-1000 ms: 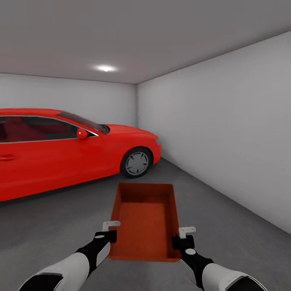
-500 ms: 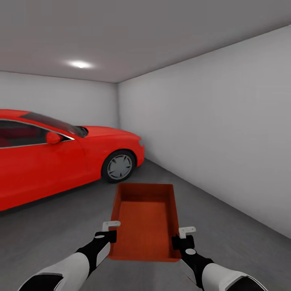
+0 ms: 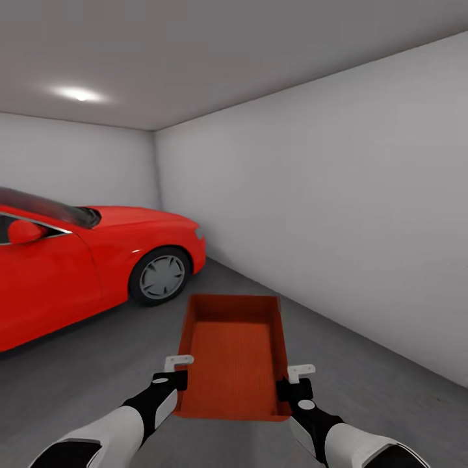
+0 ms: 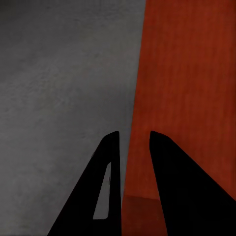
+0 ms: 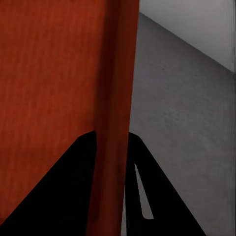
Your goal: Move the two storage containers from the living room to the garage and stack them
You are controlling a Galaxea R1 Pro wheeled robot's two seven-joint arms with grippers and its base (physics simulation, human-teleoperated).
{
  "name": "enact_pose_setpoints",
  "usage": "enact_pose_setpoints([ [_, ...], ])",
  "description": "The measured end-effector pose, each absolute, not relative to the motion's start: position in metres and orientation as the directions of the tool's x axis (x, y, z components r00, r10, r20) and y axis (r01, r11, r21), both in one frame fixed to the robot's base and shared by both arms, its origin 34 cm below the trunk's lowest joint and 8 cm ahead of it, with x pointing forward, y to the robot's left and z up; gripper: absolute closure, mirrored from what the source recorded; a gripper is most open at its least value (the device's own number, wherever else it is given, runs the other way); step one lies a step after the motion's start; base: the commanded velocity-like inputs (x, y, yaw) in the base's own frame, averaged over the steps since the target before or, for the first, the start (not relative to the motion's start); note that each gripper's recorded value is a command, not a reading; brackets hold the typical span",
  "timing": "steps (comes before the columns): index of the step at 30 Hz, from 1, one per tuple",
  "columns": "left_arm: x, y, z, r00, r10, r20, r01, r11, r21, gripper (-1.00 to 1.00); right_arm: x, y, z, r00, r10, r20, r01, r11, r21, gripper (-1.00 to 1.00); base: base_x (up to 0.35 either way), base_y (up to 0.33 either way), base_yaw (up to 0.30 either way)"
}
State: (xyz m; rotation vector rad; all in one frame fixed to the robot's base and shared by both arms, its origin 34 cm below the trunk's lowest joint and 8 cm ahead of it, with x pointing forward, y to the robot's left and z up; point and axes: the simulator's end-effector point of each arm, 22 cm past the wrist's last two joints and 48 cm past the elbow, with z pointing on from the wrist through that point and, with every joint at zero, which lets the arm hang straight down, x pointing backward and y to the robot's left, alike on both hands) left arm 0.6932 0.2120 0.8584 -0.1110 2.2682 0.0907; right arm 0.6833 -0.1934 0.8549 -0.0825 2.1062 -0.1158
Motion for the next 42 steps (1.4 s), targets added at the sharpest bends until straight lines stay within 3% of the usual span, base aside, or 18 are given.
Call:
enact_pose_setpoints([
  [42, 0.6933, 0.2123, 0.8586, -0.641, -0.051, -0.766, -0.111, 0.993, 0.027, 1.00, 0.6836, -0.1932, 0.8551, -0.511, -0.107, -0.853, -0.013, 0.993, -0.117, 1.00, 0.321, 0.172, -0.277],
])
